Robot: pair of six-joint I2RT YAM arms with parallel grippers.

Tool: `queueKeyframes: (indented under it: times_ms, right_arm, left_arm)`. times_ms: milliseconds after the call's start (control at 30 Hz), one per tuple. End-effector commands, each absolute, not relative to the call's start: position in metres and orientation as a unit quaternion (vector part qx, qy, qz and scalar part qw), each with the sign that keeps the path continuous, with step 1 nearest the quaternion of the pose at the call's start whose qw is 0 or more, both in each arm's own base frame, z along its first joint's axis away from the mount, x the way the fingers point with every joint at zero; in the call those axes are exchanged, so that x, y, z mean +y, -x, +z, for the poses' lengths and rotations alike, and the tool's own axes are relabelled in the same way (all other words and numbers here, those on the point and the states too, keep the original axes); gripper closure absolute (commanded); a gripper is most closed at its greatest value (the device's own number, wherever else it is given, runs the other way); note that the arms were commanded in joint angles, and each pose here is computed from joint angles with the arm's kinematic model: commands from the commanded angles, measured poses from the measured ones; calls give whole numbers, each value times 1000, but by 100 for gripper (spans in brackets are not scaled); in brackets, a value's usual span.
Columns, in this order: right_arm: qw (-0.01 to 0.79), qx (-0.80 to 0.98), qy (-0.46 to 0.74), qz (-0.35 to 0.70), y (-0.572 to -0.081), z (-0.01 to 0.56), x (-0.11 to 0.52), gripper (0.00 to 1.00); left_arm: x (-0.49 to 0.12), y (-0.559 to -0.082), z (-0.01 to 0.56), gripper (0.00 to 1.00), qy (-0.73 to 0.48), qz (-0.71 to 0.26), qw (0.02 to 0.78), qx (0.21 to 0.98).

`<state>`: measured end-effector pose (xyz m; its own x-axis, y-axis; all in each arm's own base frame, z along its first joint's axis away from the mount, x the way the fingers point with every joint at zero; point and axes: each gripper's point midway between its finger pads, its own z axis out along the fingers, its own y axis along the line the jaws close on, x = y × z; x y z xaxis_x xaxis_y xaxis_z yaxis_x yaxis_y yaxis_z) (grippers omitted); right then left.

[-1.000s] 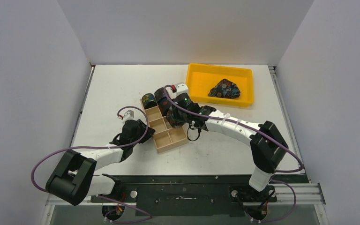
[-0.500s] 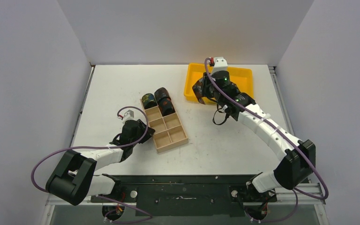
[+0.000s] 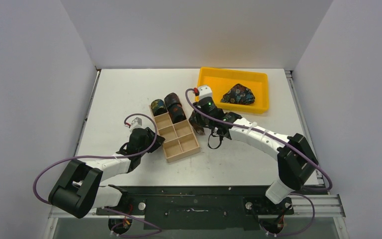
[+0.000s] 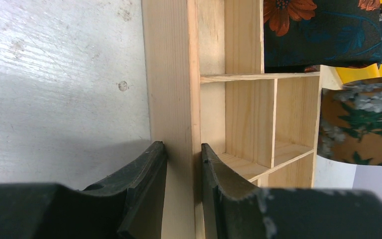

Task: Roll the ties
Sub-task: Place the tie in the storage box.

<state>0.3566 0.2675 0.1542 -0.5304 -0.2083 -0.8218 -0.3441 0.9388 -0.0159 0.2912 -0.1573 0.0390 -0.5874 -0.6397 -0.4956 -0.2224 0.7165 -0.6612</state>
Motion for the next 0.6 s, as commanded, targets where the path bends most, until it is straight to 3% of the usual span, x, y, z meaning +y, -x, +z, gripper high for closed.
queueKeyframes:
  times_ms: [0, 567]
  right_arm:
    - [496, 848, 142, 119, -360, 175, 294, 95]
    - [467, 855, 154, 165, -339, 138, 329, 95]
  left_arm:
    - [-167, -257, 12, 96, 242, -284, 305, 876]
    - [-172, -259, 13, 95, 240, -290, 296, 878]
